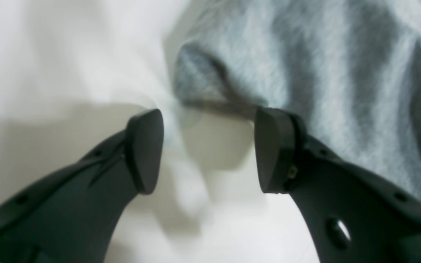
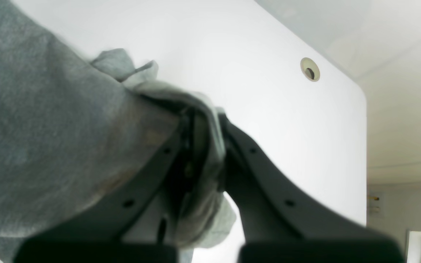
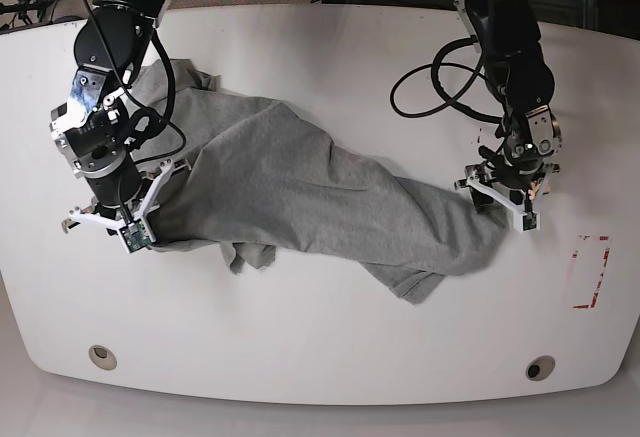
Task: Fold the T-shirt properly
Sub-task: 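Grasp the shirt with the left gripper and spread both grippers apart, then lift the shirt with both grippers and swing it up off the table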
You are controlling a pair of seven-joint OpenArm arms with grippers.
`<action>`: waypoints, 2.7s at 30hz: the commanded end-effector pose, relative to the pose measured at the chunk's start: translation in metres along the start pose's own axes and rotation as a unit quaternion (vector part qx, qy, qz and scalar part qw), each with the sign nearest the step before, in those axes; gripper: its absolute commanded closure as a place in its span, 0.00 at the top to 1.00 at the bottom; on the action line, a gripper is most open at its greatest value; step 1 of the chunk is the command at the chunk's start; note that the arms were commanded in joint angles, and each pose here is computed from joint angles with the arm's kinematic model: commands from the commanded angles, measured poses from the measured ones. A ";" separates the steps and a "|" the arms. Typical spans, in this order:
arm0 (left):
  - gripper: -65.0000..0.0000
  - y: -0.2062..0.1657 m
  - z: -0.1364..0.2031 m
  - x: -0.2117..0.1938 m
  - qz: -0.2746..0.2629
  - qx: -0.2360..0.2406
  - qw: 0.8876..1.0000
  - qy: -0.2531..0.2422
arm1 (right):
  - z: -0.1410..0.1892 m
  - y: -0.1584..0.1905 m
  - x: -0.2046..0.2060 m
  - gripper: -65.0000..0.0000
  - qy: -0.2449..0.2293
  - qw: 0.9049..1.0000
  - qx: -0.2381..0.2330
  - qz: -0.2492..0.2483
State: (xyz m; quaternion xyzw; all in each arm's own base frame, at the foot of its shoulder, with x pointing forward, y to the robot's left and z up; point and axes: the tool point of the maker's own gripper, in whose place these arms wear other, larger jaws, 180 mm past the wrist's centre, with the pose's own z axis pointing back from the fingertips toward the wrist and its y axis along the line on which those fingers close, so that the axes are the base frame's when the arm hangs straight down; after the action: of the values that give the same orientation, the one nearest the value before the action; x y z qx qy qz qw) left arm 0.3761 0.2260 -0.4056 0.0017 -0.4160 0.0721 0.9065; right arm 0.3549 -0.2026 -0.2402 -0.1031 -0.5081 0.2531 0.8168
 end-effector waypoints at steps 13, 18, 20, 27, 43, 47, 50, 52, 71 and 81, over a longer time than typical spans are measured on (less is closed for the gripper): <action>0.57 0.008 -0.015 0.024 0.036 -0.001 0.999 -0.015 | 0.003 -0.009 0.015 0.00 -0.026 1.000 -0.013 0.003; 0.57 -0.001 -0.018 0.036 0.031 -0.019 0.999 -0.023 | 0.003 -0.009 0.015 0.00 -0.026 1.000 -0.013 0.003; 0.57 -0.005 -0.019 0.040 0.027 -0.026 0.999 -0.027 | 0.003 -0.009 0.015 0.00 -0.026 1.000 -0.013 0.003; 0.57 -0.014 -0.035 0.031 0.038 -0.041 0.998 0.002 | 0.003 -0.009 0.016 0.00 -0.027 1.000 -0.014 0.003; 0.00 -0.033 -0.053 0.020 0.009 -0.065 0.998 0.008 | 0.003 -0.011 0.016 0.00 -0.027 1.000 -0.015 0.003; 0.00 -0.029 -0.051 0.031 0.007 -0.062 0.998 -0.014 | 0.003 -0.012 0.017 0.00 -0.029 0.999 -0.017 0.003; 0.00 -0.022 -0.038 0.055 -0.009 -0.050 0.997 -0.053 | 0.004 -0.014 0.018 0.00 -0.029 0.999 -0.019 0.007; 0.00 -0.006 -0.023 0.068 -0.029 -0.032 0.996 -0.072 | 0.005 -0.020 0.022 0.00 -0.032 0.999 -0.026 0.011; 0.00 0.048 0.118 0.219 -0.162 0.086 0.954 -0.237 | 0.005 -0.114 0.114 0.00 -0.119 0.986 -0.111 0.033; 0.00 0.060 0.171 0.296 -0.158 0.130 0.936 -0.288 | 0.015 -0.143 0.194 0.00 -0.158 0.973 -0.138 0.095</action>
State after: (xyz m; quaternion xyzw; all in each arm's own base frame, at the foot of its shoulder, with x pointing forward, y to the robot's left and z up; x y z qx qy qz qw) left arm 0.4289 0.3096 -0.1105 0.1934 -0.6061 -0.0280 0.7711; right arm 0.4541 -0.2292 -0.0545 -0.2118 -0.6189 0.2694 0.7067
